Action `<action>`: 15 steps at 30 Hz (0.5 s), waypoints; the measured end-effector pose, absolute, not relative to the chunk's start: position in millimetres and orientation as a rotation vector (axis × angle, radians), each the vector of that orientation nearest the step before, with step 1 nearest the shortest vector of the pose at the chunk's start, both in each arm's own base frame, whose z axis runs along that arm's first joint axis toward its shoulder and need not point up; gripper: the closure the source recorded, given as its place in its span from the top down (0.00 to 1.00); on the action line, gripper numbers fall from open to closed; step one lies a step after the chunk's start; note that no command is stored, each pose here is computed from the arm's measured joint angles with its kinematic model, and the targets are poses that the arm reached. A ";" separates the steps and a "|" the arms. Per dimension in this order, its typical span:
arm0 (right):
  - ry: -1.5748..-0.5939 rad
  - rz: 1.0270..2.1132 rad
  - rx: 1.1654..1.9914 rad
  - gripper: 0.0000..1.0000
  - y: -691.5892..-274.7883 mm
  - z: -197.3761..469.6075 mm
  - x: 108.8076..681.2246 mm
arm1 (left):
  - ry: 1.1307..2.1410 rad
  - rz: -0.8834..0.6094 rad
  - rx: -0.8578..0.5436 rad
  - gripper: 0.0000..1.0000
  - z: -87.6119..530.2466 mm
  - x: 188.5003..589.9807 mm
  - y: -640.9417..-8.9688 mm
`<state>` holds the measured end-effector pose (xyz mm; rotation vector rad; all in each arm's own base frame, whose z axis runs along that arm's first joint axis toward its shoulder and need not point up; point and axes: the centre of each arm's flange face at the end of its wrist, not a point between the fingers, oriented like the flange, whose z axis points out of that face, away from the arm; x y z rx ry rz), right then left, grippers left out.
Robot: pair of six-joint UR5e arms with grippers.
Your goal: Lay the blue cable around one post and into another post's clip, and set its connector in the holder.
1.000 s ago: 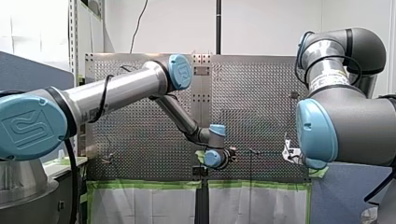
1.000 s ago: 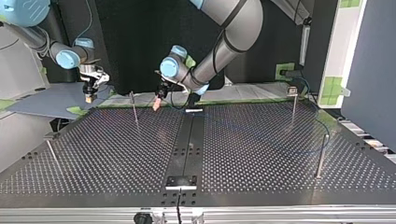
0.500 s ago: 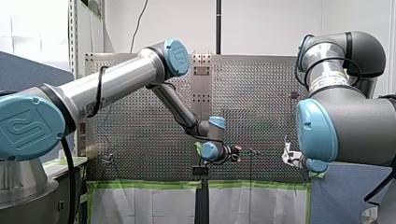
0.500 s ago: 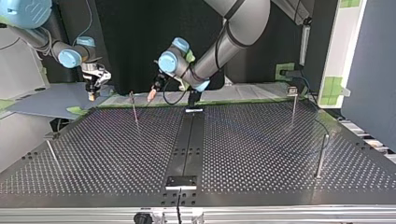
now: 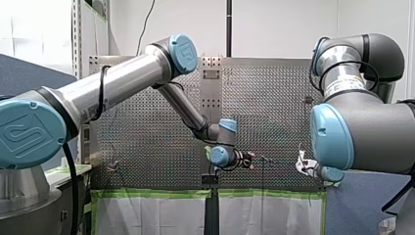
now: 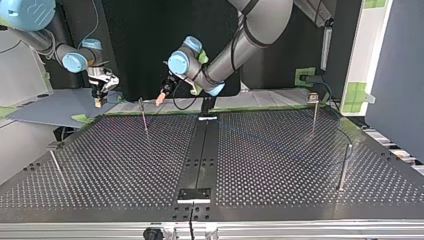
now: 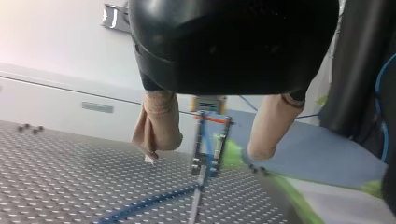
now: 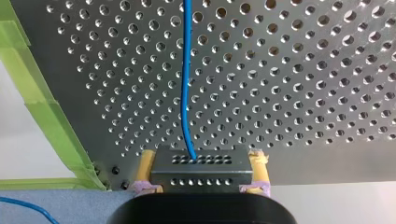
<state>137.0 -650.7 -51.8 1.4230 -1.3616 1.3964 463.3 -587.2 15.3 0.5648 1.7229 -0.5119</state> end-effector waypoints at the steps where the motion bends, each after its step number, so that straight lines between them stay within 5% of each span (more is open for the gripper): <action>1: -1.361 1.397 1.423 0.00 -650.7 -51.8 137.0 | 1.718 -0.515 0.560 1.00 18.3 462.5 -586.6; 15: -1.368 1.402 1.421 0.00 -650.6 -51.8 137.3 | 1.678 -0.571 0.583 1.00 25.8 435.6 -593.7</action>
